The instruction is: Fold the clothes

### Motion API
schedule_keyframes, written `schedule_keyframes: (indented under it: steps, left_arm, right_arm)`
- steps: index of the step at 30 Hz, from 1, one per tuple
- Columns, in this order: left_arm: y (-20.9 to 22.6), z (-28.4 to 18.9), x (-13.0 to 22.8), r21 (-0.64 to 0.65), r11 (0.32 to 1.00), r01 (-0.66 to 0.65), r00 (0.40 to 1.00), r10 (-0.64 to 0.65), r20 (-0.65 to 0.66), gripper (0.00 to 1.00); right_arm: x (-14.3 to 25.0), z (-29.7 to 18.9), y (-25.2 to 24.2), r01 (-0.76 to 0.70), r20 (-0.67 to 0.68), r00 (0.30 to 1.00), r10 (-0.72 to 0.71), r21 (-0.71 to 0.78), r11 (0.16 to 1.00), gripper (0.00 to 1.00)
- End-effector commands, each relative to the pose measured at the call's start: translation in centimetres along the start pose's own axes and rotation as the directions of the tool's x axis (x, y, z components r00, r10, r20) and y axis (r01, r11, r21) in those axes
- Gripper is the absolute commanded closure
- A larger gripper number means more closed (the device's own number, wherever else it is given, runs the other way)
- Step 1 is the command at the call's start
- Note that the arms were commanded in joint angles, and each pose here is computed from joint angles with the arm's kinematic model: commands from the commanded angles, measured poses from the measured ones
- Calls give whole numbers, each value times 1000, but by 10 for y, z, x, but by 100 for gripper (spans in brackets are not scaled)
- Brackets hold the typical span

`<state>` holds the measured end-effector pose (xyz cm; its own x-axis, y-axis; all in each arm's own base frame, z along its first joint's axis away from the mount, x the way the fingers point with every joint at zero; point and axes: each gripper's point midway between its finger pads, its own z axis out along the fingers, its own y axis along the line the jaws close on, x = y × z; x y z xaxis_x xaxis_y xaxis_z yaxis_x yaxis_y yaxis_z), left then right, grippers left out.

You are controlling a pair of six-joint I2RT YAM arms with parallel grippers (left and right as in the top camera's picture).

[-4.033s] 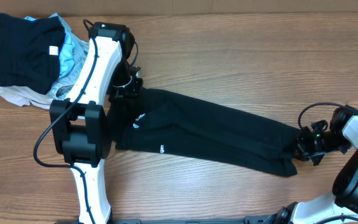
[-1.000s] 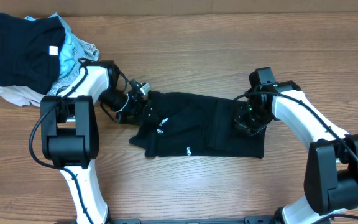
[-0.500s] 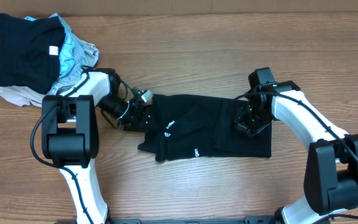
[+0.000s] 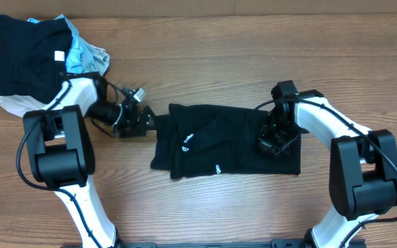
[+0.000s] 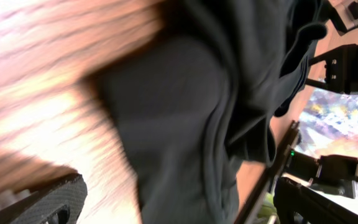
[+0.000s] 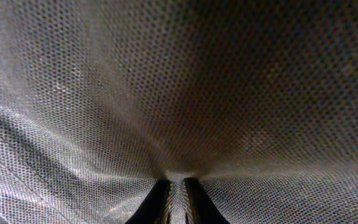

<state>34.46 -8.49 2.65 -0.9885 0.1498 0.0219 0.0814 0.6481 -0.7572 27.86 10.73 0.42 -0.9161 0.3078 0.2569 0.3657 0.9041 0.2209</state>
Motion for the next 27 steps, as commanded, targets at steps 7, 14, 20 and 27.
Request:
schedule_keyframes:
  steps: [7, 14, 20, 27]
  left_arm:
    - [6, 83, 57, -111, 993, -33, 969, 5, -246, 0]
    - [16, 92, 74, -258, 965, 42, 947, -120, -297, 28]
    - [18, 73, 62, -280, 947, 156, 942, -228, -247, 75]
    - [-21, -9, 9, -294, 933, 206, 951, -262, -166, 81]
  right_arm:
    - [-2, 14, -7, -14, -19, 1000, 15, 32, 999, 91]
    - [-2, 14, -7, -13, -16, 1000, 13, 30, 999, 92]
    - [2, 11, -10, -19, -34, 999, 20, 41, 999, 96]
    - [-4, -32, 8, 15, 61, 998, -14, -14, 1000, 96]
